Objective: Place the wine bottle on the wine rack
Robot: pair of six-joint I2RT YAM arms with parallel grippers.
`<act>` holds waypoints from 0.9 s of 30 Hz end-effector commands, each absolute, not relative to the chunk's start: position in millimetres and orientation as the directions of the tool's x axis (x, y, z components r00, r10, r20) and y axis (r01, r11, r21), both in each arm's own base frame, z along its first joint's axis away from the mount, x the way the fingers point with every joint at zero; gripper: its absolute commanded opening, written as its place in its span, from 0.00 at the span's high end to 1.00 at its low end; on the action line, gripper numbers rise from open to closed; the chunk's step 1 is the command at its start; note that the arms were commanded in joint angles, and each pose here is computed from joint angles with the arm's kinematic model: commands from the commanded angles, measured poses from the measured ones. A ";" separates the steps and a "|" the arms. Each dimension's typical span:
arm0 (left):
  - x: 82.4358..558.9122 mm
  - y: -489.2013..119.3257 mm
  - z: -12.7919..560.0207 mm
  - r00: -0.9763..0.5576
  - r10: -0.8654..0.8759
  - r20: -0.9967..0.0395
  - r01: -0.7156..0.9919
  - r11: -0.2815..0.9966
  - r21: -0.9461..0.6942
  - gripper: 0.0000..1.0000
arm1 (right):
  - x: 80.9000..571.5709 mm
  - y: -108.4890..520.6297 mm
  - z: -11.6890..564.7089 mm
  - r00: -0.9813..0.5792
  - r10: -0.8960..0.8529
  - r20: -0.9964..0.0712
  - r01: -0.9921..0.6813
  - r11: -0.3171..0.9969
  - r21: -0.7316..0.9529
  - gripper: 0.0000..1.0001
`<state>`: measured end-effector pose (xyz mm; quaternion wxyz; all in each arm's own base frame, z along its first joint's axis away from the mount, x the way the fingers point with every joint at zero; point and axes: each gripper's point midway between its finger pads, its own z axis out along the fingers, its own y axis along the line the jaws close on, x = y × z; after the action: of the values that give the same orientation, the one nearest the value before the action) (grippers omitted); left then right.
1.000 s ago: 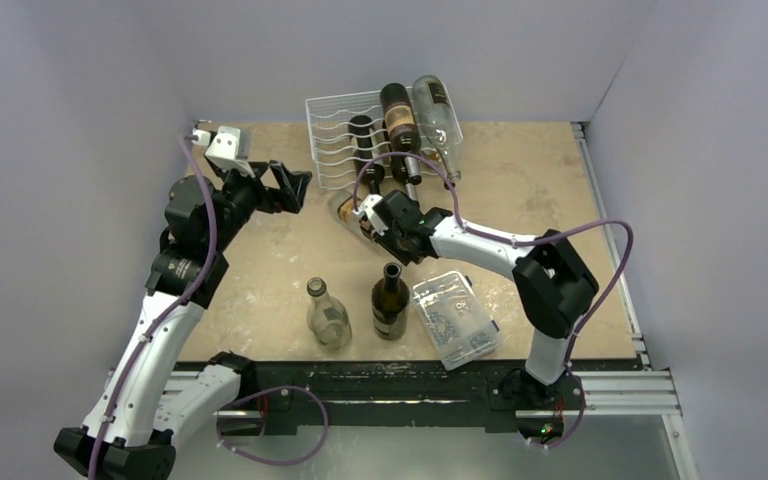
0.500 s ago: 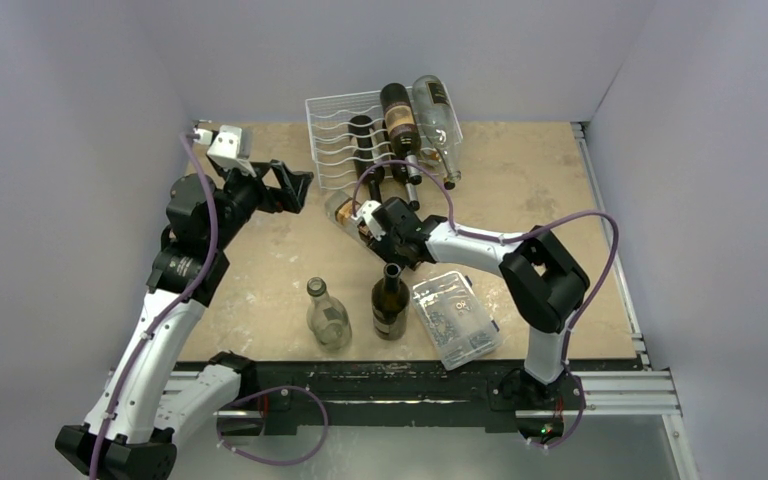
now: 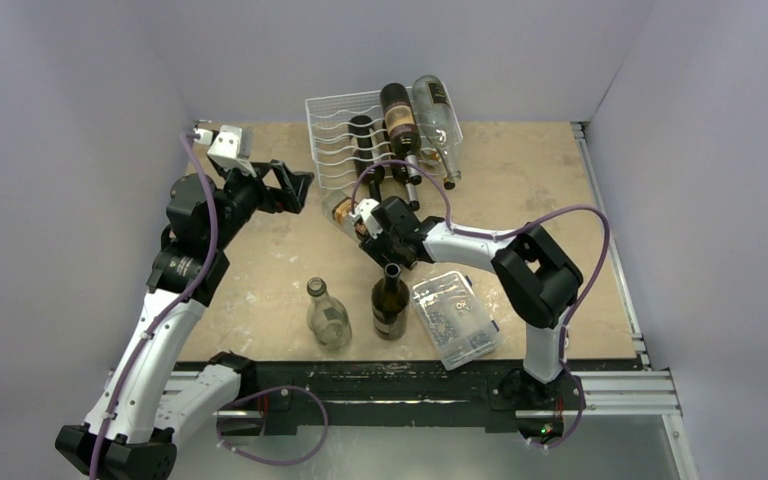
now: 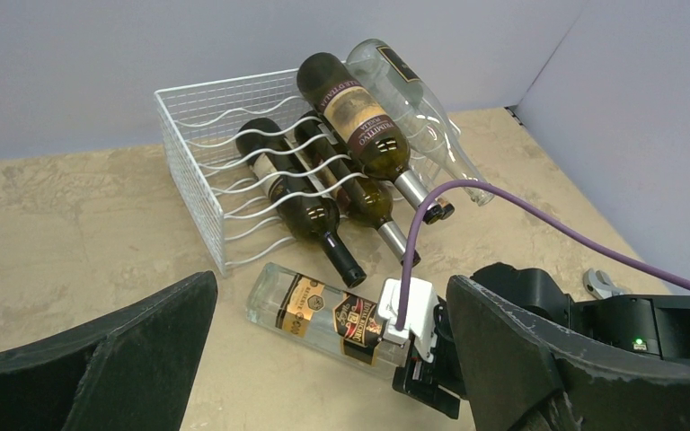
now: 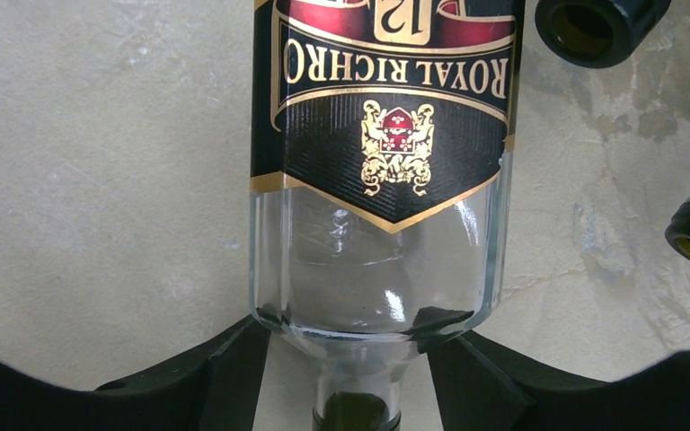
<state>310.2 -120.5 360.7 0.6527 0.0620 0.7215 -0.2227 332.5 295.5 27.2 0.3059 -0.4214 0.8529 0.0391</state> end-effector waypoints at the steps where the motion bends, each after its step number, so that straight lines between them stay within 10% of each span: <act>1: 311.3 -121.6 378.0 -0.097 -0.234 -0.967 0.398 0.882 -0.253 0.00 | 331.1 299.1 4.0 -0.484 -0.689 -0.539 -0.743 0.649 -0.163 0.37; 16: 311.4 -125.5 377.8 -0.112 -0.251 -0.961 0.413 0.868 -0.275 0.00 | 335.0 329.4 117.0 -0.244 -0.595 -0.766 -0.772 0.597 -0.218 0.99; 27: 313.3 -123.6 375.0 -0.113 -0.250 -0.962 0.402 0.874 -0.275 0.00 | 328.5 338.8 179.2 -0.176 -0.393 -0.902 -0.751 0.646 -0.135 1.00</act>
<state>311.0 -124.5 357.7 0.6434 0.0588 0.7253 -0.2377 318.8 318.5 114.0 0.4203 -0.4238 0.7934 0.1190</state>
